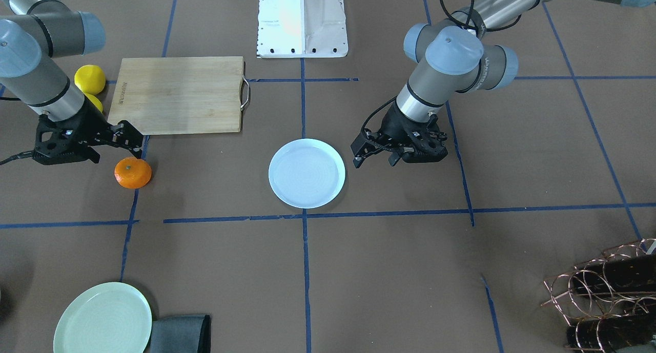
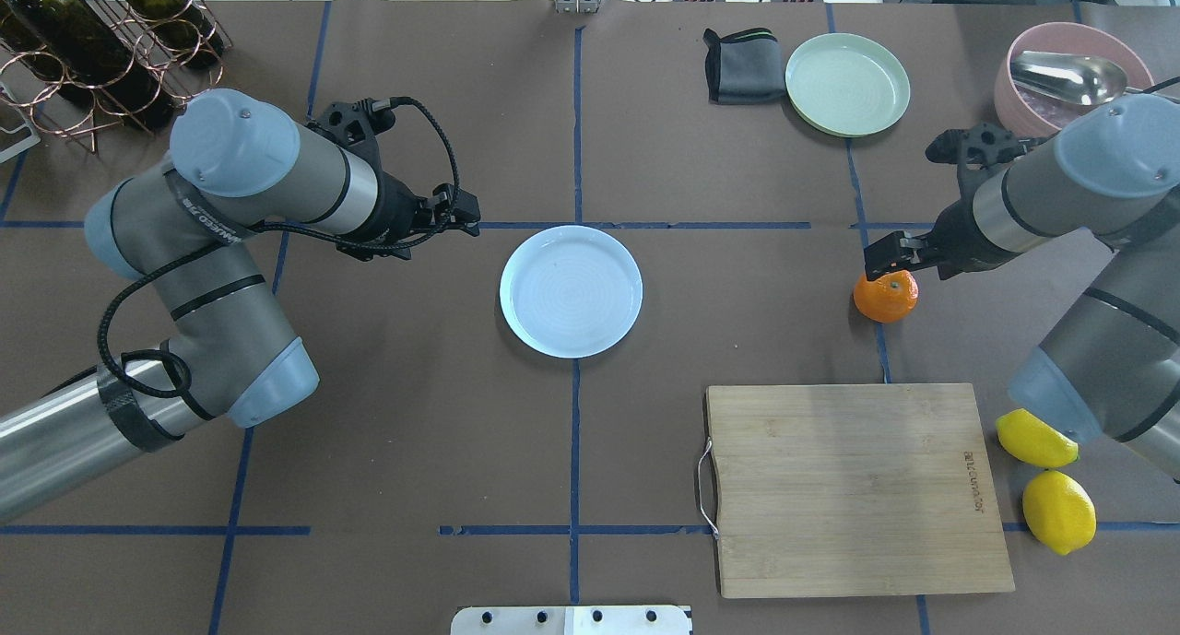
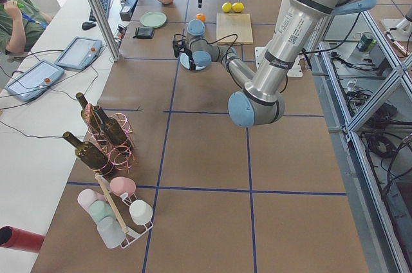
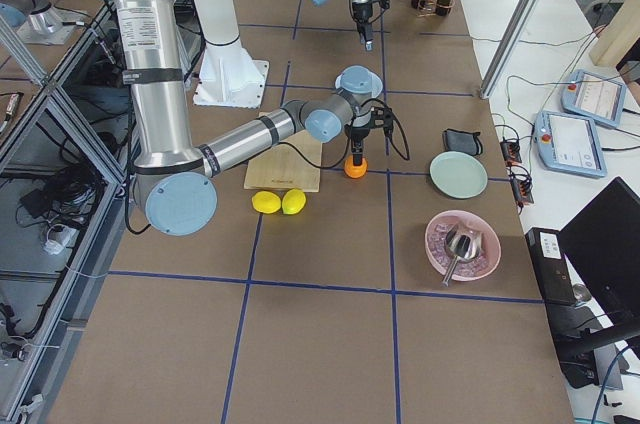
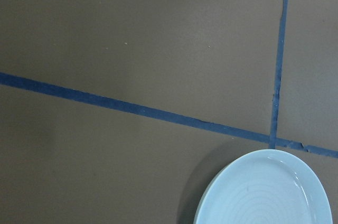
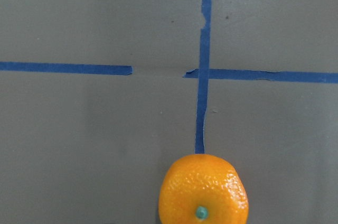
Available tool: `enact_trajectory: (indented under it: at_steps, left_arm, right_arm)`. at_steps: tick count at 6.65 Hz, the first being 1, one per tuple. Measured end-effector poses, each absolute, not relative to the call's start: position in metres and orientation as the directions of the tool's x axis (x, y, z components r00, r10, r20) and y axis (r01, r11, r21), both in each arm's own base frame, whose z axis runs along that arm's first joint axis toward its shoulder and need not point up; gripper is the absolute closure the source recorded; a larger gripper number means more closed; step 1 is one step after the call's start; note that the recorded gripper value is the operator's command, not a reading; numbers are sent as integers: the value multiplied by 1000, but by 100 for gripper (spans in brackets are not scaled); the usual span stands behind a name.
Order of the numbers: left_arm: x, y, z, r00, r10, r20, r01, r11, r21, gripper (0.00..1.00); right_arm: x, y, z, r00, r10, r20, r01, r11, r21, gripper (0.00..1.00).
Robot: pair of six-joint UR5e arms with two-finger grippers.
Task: Pick orange to plate
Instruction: 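Lower the right gripper onto the orange and close it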
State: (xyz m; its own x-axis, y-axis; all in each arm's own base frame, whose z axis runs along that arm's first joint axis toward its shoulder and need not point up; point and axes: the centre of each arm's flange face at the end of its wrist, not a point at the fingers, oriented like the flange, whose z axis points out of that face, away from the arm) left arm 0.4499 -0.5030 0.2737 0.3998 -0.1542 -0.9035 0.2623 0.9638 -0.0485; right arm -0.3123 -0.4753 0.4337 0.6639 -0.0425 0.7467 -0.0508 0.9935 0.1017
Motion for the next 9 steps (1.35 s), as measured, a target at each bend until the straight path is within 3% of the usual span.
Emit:
enact_trajectory:
  at_steps: [6, 7, 8, 9]
  left_arm:
    - [437, -505, 290, 419, -146, -896, 266, 964, -33, 0]
    - [437, -505, 291, 420, -146, -896, 265, 964, -33, 0]
    - [437, -505, 291, 421, -145, -895, 265, 964, -32, 0]
    - [436, -506, 292, 423, -143, -895, 265, 964, -28, 0]
  right_arm:
    - [-347, -475, 468, 715, -49, 697, -22, 995, 93, 0]
    - [-352, -475, 474, 720, -50, 692, -14, 996, 86, 4]
    - [-355, -474, 477, 723, -50, 689, -9, 997, 82, 56]
    - [-356, -473, 478, 724, -50, 688, -7, 997, 81, 94]
